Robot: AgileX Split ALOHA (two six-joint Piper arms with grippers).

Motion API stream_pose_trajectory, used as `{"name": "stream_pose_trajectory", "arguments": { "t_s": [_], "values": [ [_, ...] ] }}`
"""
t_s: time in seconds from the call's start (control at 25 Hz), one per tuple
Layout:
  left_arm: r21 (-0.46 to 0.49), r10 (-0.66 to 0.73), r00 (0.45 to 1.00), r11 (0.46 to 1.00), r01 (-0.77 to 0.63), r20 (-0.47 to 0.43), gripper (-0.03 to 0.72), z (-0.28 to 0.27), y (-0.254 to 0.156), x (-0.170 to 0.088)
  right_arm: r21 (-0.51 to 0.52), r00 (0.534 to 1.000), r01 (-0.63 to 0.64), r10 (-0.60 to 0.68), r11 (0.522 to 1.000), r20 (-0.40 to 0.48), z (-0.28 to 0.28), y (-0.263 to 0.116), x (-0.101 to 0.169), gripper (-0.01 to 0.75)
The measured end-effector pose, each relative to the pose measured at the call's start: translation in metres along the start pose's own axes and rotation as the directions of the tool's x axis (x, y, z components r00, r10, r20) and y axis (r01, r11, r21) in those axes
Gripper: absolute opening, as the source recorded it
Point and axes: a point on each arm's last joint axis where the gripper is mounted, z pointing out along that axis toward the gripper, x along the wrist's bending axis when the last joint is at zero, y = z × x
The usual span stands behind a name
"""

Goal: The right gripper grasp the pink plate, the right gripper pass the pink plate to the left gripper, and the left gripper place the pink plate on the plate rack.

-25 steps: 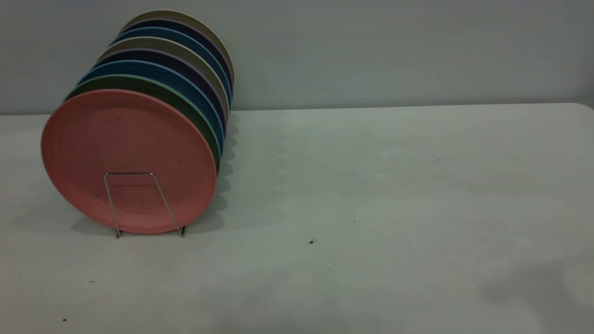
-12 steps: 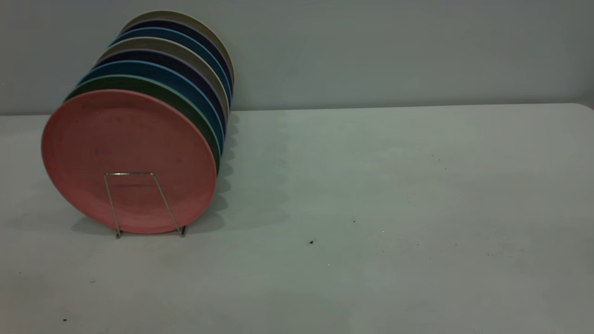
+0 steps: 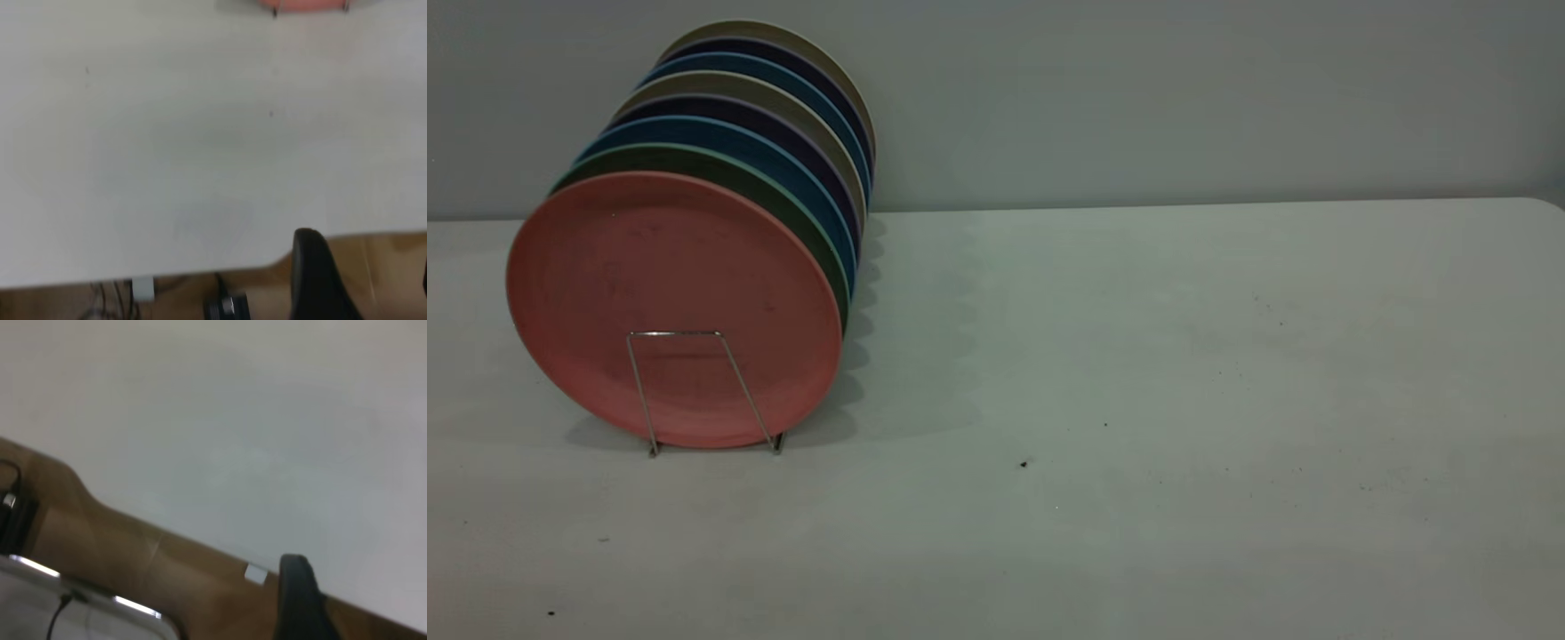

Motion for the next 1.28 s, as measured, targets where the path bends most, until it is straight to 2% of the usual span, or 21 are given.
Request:
{"name": "stream_pose_trajectory", "arguments": {
  "t_s": [0.24,0.92,1.28],
  "values": [
    [-0.109,0.037,0.999,0.993,-0.040,-0.029,0.416,-0.008,-0.012,0.000,-0.017,1.000,0.000,0.000,1.000,0.002,0.000,0.000,0.000,0.469],
    [-0.117,0.042,0.999,0.992,-0.046,-0.030,0.414,-0.009,-0.012,0.000,-0.028,1.000,0.000,0.000,1.000,0.003,-0.001,-0.001,0.000,0.469],
    [-0.148,0.094,0.995,0.985,-0.089,0.025,0.414,-0.012,-0.015,0.000,-0.258,0.990,-0.069,0.099,0.964,0.102,-0.025,-0.023,0.003,0.470]
  ]
}}
